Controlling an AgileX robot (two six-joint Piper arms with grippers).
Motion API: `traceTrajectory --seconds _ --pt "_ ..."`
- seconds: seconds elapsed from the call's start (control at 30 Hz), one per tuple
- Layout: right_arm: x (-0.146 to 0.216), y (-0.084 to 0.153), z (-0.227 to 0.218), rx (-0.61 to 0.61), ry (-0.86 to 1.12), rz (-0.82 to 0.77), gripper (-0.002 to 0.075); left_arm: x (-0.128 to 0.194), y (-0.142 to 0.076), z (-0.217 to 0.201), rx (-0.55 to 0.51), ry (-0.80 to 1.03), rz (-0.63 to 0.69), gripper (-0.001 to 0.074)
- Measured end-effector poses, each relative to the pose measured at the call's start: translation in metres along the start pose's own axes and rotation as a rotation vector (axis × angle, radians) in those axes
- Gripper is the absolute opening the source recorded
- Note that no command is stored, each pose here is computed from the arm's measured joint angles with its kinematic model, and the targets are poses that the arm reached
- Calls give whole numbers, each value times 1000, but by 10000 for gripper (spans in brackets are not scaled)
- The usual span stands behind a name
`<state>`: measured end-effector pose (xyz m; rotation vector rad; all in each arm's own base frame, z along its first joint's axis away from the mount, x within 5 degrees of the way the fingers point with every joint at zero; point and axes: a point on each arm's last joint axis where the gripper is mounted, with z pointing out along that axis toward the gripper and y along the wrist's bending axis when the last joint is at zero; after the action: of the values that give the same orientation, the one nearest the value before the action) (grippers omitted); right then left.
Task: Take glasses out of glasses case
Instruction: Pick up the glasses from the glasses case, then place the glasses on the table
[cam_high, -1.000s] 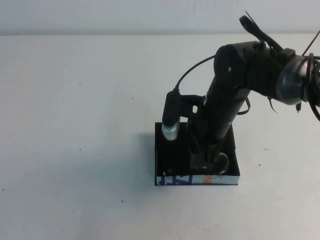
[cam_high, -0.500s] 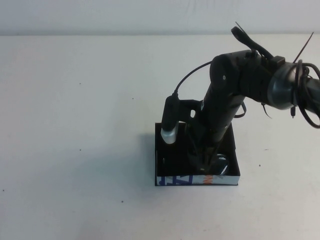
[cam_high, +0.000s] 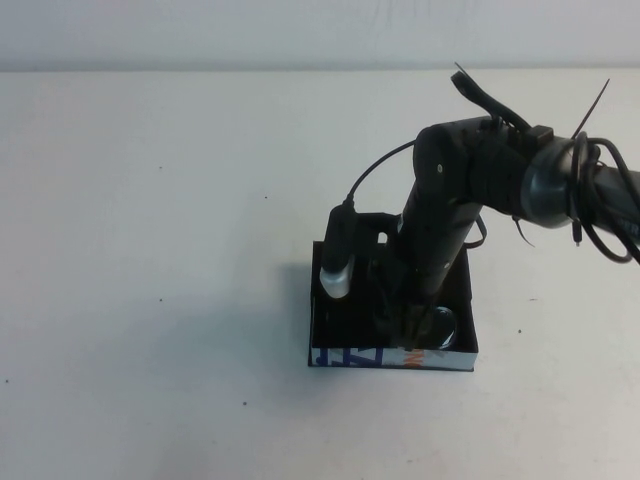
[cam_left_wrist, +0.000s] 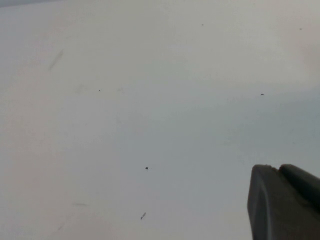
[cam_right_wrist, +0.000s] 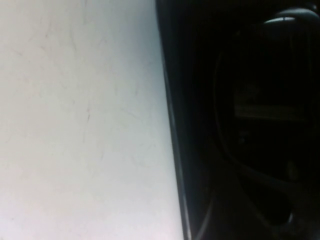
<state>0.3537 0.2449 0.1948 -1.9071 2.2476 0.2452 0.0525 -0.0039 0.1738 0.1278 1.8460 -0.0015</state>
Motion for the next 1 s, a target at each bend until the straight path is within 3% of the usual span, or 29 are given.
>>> traceTrajectory --seconds 0.1,0.17,0.23,0.53,0.73,0.87,1.0 --pt "0 0 0 3 -4 1 216 0 0 0 0 0 0 -4" --pt "0 0 0 2 -5 4 108 0 0 0 0 0 0 -5" --pt "-1 1 -2 -2 -8 7 57 0 0 0 0 0 0 -4" --pt "-4 4 -52 7 -35 82 56 0 0 0 0 0 0 -4" --pt "19 -7 -100 58 -105 416 56 0 0 0 0 0 0 -4" --pt "67 -21 -120 49 -151 727 56 0 0 0 0 0 0 -4" --pt "123 -22 -121 -11 -154 981 56 0 0 0 0 0 0 -4"
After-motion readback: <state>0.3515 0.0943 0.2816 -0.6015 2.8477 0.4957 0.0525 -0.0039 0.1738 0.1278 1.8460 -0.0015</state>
